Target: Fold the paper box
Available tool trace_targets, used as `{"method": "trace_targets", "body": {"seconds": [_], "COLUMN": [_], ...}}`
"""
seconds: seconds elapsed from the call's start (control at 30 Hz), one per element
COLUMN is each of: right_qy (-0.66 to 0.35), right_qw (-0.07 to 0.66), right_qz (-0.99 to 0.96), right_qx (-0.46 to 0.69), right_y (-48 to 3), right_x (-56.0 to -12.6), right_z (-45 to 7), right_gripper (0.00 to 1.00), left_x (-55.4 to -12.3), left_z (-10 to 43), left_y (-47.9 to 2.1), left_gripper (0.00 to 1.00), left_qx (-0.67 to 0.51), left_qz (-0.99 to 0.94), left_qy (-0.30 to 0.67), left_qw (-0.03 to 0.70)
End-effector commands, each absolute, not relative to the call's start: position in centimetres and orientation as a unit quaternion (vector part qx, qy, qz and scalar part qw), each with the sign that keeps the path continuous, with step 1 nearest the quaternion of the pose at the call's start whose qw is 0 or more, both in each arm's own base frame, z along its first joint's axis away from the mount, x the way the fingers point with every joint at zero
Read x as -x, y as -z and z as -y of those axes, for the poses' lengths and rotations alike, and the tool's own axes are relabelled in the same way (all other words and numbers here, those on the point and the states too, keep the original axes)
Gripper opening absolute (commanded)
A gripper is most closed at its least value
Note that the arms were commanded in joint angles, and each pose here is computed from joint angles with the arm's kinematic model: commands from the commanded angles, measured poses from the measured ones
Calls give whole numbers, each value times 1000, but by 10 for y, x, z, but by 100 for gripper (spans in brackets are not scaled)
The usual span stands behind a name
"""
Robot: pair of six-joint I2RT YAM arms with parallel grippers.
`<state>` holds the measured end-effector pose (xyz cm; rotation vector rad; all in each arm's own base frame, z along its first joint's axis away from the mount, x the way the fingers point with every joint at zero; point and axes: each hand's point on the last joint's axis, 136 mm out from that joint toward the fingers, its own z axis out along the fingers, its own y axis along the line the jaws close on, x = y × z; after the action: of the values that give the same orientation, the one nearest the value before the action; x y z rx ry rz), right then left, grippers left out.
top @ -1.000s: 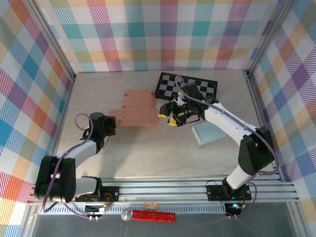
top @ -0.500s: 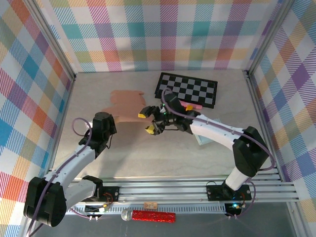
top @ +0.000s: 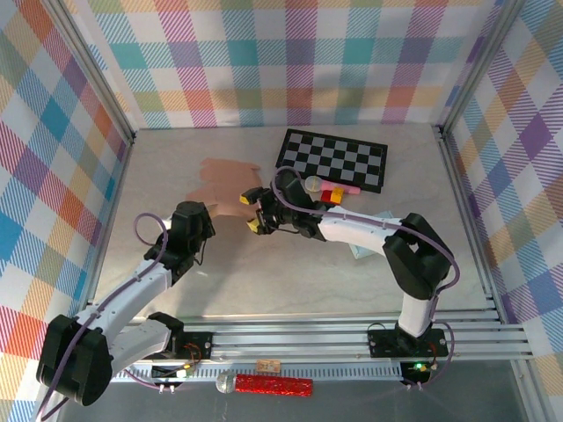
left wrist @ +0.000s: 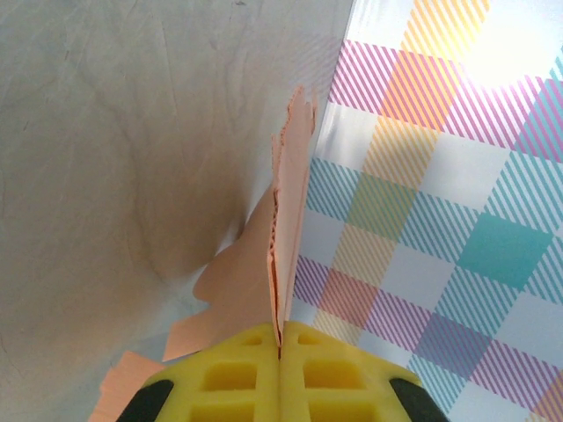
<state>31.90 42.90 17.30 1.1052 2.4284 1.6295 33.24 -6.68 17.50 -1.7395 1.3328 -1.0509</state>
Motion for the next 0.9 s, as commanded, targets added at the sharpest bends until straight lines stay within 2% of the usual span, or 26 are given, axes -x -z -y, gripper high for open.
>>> {"method": "trace_targets", "body": {"seconds": [0.0, 0.33, 0.5, 0.6, 0.77, 0.87], "right_qy": [-552, -556, -555, -550, -547, -541], "right_qw": [27, 34, 37, 39, 33, 42], "right_qz": [-753, -747, -747, -749, -752, -755], "right_qx": [-357, -363, -364, -367, -367, -368], "right_y": [-194, -199, -201, -201, -203, -206], "right_x": [-332, -334, -335, -335, -331, -330], "right_z": [-440, -440, -439, -436, -435, -429], "right_gripper": [59, 30, 19, 16, 19, 9], "left_x": [-331, -326, -323, -321, -319, -318], "left_z": [67, 77, 81, 81, 81, 83], "left_y": [-189, -189, -190, -188, -187, -187], "left_gripper": [0, 0, 0, 0, 0, 0], "left_qx": [672, 668, 666, 665, 664, 662], "left_qz": [-491, -493, -496, -499, -502, -505], "left_qy": [424, 430, 429, 426, 424, 424], "left_qw": [358, 354, 356, 357, 358, 358]}}
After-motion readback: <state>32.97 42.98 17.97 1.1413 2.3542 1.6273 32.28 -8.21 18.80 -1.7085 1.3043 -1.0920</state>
